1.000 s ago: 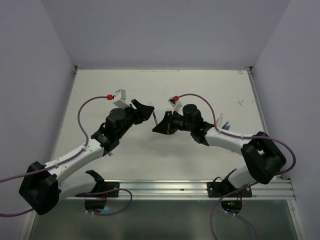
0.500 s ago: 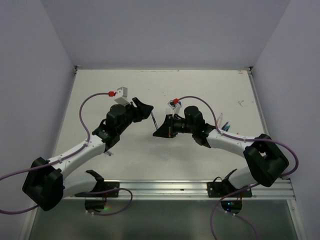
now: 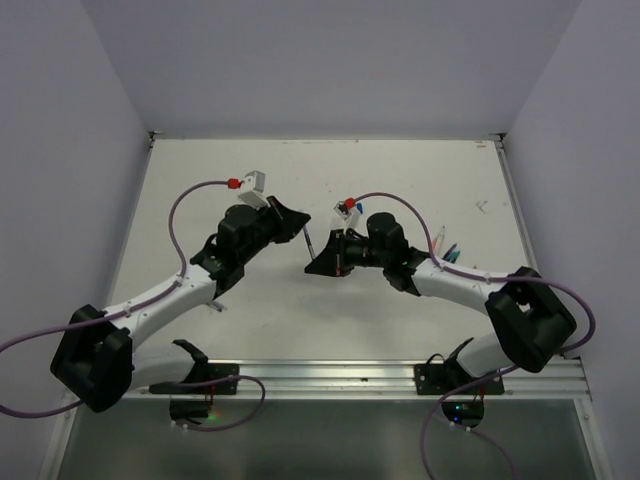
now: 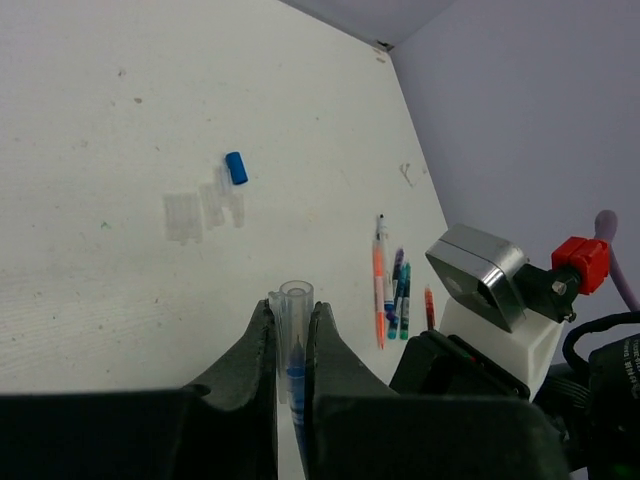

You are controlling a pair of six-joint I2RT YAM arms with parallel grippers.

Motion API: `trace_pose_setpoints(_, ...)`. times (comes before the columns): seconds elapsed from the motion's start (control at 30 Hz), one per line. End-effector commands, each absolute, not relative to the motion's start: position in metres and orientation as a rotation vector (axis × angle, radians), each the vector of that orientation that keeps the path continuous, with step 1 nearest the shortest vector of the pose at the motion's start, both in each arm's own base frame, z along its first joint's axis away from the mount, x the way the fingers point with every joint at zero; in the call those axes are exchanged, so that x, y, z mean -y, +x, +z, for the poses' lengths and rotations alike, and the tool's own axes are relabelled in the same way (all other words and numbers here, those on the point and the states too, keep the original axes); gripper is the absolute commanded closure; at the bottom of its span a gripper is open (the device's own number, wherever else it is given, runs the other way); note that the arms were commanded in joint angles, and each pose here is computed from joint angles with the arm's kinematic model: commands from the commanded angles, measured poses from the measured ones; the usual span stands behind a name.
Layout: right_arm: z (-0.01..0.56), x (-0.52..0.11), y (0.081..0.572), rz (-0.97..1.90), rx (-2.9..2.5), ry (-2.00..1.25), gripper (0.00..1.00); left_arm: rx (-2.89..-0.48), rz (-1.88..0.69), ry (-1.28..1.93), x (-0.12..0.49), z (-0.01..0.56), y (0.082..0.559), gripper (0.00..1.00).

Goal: Open the pen caps

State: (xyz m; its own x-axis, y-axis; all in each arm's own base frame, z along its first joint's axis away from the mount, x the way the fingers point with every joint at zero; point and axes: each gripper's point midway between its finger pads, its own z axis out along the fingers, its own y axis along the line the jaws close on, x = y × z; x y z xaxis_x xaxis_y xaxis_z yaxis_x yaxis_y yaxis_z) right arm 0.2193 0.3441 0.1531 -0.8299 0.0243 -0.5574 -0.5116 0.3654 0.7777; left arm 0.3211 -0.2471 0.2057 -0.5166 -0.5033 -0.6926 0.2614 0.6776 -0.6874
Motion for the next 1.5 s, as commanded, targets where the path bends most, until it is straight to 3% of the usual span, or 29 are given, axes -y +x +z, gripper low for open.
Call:
trace_pose_setpoints(0.0,0.153,-0.342,0.218,1.431,-2.145,-0.459,1.00,-1.863,-0.849,-0.146,0.239,0.217,0.338,1.00)
trace_pose_setpoints(0.3,0.110,-0.299,0.210,0.960,-2.338,-0.477,1.00,-2.004,-0.598,-0.164,0.228,0.198,0.368,1.00)
trace_pose_setpoints(0.5,0.102,-0.280,0.200,0.802,-2.389,-0.454,1.00,-2.006,-0.540,-0.205,0.226,0.190,0.383,1.00)
trace_pose_setpoints(0.73,0.095,-0.201,0.232,0.391,-2.457,-0.061,1.00,-2.146,-0.596,-0.091,0.253,0.143,0.380,1.00)
trace_pose_setpoints(1.0,0.085,-0.126,0.261,0.299,-2.514,0.245,1.00,-2.249,-0.690,-0.021,0.282,0.094,0.379,1.00)
trace_pose_setpoints(1.47,0.047,-0.099,0.275,0.184,-2.590,0.417,1.00,-2.343,-0.681,0.052,0.301,0.052,0.394,0.94)
